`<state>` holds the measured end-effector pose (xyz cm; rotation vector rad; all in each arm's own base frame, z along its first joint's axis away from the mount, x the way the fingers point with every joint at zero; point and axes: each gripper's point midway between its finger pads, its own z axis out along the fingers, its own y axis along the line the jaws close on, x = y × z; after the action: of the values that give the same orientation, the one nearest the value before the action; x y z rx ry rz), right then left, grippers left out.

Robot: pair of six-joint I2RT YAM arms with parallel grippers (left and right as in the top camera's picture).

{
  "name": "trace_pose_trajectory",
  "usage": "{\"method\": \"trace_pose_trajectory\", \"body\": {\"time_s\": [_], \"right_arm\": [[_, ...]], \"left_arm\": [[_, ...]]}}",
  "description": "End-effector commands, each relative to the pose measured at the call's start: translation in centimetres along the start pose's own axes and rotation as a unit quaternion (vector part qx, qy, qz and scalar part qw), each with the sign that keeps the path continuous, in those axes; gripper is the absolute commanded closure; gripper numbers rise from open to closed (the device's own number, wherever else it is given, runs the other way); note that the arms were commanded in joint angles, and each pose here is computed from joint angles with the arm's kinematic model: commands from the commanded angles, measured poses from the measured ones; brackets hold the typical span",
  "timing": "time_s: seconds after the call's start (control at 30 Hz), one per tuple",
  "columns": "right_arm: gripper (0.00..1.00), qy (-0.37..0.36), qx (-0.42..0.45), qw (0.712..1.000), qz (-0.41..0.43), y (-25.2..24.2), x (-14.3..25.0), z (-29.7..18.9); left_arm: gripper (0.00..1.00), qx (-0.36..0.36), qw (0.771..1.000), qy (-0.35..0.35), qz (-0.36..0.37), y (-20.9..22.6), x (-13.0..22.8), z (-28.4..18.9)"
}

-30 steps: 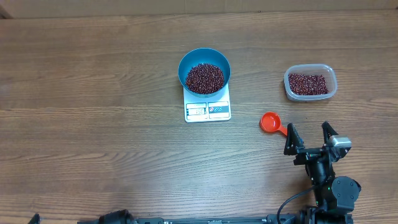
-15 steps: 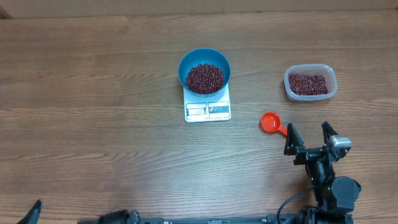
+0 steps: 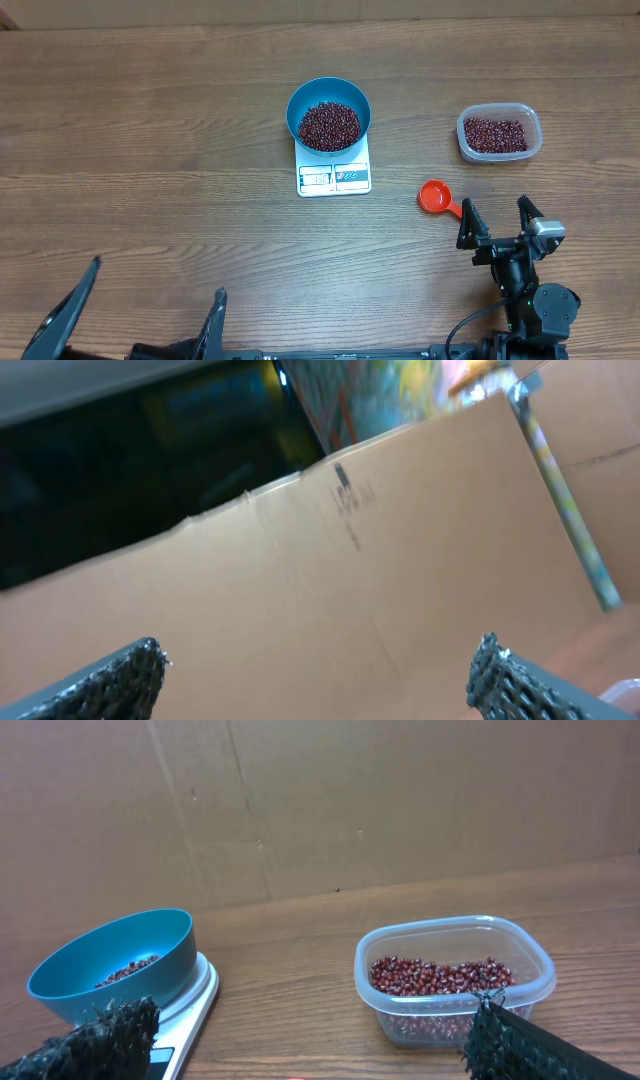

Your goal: Scoop item into bowl and weigh 150g on scale

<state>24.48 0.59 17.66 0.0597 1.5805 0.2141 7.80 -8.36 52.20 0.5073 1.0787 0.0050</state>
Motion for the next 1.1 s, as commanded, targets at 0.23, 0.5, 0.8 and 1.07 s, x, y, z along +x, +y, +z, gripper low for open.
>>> {"method": "trace_pose_trajectory", "body": {"time_s": [0.23, 0.5, 0.8, 1.07], "right_arm": [[0.00, -0.002, 0.003, 1.000, -0.004, -0.1, 0.2, 0.0], [0.00, -0.003, 0.003, 1.000, -0.004, -0.1, 0.1, 0.0], [0.00, -0.002, 0.003, 1.000, -0.004, -0.1, 0.1, 0.0], [0.00, -0.002, 0.003, 1.000, -0.004, -0.1, 0.2, 0.0]], "left_arm": [[0.00, 0.024, 0.996, 0.073, -0.054, -1.4, 3.9, -0.7], [0.00, 0.023, 0.993, 0.096, -0.069, -1.5, 5.1, -0.9], [0.00, 0.063, 0.986, 0.142, -0.067, -2.8, 8.0, -1.6], [0.00, 0.059, 0.986, 0.142, -0.068, -4.1, 9.0, -3.9]]}}
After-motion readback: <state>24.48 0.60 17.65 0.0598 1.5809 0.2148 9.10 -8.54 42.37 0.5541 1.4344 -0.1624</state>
